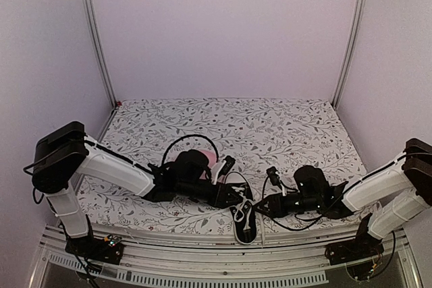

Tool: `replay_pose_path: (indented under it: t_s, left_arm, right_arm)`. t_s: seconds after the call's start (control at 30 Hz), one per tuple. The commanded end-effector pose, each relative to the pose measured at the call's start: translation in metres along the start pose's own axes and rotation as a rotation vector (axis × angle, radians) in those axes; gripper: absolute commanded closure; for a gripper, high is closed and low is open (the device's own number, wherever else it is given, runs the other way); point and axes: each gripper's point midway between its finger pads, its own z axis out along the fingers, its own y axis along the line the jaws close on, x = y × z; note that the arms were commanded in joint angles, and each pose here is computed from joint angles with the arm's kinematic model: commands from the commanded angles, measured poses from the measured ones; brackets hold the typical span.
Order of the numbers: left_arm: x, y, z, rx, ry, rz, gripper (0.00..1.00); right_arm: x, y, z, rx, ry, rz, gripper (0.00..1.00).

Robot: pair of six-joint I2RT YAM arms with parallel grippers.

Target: Tie the shoes

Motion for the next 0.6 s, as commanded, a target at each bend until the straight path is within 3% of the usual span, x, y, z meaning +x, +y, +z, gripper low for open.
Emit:
replay_pose_path:
  t_s: [0.0, 0.3, 0.57]
  left_arm:
    - [0.0052, 0.0037, 0.0074, -0.031, 0.026, 0.014, 0.69]
    - [0.0093, 0.0061, 0.0144, -0.044, 0.044, 0.014, 0.70]
    - [0.0037, 0.0089, 0.0094, -0.066, 0.003, -0.004, 0.95]
  right_arm:
    - [-0.0054, 0.0028, 0.0050, -0.026, -0.013, 0.007, 0.62]
    - [-0.0010, -0.0015, 0.0110, -0.023, 0.006, 0.014, 0.71]
    - [-0.0044, 0.0055, 0.0078, -0.047, -0.004, 0.003, 0.97]
